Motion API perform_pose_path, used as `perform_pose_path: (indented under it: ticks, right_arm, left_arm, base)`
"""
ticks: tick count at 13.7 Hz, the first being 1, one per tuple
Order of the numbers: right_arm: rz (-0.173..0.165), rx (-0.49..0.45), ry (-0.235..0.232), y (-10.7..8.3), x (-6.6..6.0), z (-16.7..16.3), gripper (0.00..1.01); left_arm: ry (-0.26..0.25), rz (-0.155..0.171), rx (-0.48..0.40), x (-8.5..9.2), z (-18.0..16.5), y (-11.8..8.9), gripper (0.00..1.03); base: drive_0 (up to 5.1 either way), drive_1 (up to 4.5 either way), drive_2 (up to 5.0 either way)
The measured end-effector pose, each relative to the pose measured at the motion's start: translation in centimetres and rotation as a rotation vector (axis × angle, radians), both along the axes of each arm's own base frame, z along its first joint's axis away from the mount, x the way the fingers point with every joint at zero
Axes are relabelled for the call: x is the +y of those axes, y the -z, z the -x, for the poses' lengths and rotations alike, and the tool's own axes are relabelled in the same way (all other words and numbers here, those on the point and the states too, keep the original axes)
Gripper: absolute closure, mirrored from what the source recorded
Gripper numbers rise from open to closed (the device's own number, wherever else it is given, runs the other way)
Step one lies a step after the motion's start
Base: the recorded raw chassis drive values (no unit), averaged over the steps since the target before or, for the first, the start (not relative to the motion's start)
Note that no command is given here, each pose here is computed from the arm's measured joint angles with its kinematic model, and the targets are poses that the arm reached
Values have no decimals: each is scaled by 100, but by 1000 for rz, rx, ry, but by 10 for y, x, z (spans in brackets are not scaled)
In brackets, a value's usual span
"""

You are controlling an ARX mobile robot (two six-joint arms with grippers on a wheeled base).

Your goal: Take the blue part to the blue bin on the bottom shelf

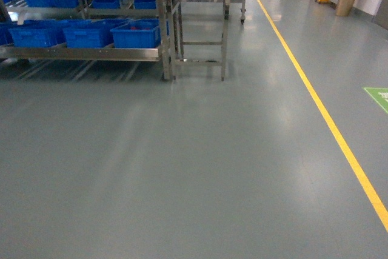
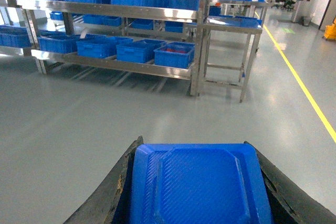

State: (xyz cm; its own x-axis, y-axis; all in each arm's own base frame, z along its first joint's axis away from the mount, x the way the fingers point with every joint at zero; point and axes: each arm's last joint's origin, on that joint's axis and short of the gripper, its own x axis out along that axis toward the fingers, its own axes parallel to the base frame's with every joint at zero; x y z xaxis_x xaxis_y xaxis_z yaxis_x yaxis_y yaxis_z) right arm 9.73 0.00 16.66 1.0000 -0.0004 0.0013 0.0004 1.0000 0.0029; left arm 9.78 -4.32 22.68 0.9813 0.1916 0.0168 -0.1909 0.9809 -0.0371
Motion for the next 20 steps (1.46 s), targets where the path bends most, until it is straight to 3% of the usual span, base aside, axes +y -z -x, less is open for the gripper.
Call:
perform_pose_path:
  ticks: [20]
  right_arm:
    - [0,0,0,0,0,0,3]
  left_arm:
    - [1,0,1,0,0,0,59]
  base:
    - [1,403,-400]
